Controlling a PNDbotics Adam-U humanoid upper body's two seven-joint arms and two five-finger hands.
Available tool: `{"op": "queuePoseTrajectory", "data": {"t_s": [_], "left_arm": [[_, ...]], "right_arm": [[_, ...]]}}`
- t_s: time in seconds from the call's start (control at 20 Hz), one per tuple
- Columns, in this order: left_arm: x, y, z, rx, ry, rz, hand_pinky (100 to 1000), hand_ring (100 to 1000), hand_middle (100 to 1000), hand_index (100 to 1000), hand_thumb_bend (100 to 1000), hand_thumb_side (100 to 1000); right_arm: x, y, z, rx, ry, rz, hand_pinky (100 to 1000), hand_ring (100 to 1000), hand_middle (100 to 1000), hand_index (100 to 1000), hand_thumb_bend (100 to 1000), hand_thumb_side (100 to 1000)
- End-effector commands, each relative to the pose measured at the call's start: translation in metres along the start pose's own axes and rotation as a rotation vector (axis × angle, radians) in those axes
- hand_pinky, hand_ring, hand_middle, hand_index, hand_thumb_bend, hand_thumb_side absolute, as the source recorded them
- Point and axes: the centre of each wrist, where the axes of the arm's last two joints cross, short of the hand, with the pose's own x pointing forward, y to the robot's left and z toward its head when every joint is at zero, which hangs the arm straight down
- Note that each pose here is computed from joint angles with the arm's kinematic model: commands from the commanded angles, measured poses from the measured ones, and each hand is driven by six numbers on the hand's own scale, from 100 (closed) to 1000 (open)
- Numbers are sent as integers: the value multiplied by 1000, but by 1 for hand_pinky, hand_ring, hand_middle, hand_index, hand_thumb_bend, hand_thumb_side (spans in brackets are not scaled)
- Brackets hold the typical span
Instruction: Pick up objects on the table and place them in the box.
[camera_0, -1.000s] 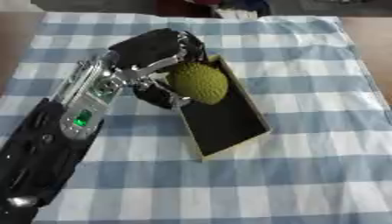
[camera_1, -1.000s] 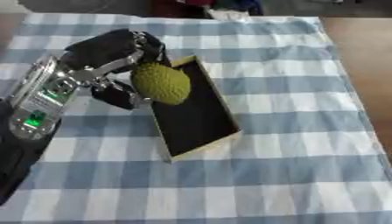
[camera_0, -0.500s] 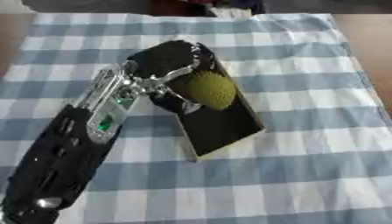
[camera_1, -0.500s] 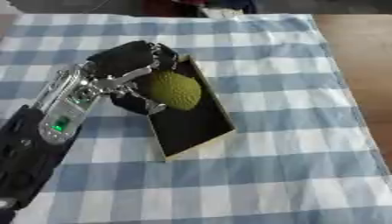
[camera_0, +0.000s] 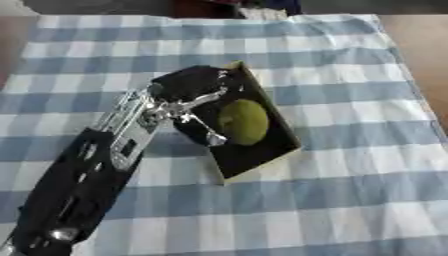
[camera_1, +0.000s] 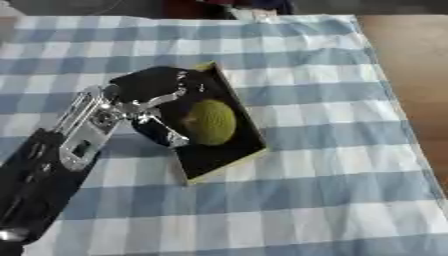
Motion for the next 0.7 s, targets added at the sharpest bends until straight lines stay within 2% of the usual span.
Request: {"op": "queuePoseTrajectory", "data": {"t_s": [0.05,0.2,0.3,0.4,0.7], "left_arm": [[0,19,7,86,1,-13,770,804,821,912,448,369],[1,31,16,179,12,4,746,781,798,885,419,344],[1,43,26,271,34,17,716,754,771,852,348,294],[2,53,37,376,55,56,702,740,757,836,327,278],[-5,85,103,705,165,158,652,684,707,769,302,257]], "right_arm": [[6,-4,-6,-2,-30,4,790,645,621,679,100,591],[5,-4,-5,-4,-28,7,790,645,621,679,100,591],[5,-5,-5,-6,-27,8,790,645,621,679,100,590],[5,-5,-5,-7,-28,10,790,645,621,679,100,590],[4,-9,-5,-21,-33,29,790,645,621,679,101,586]]}}
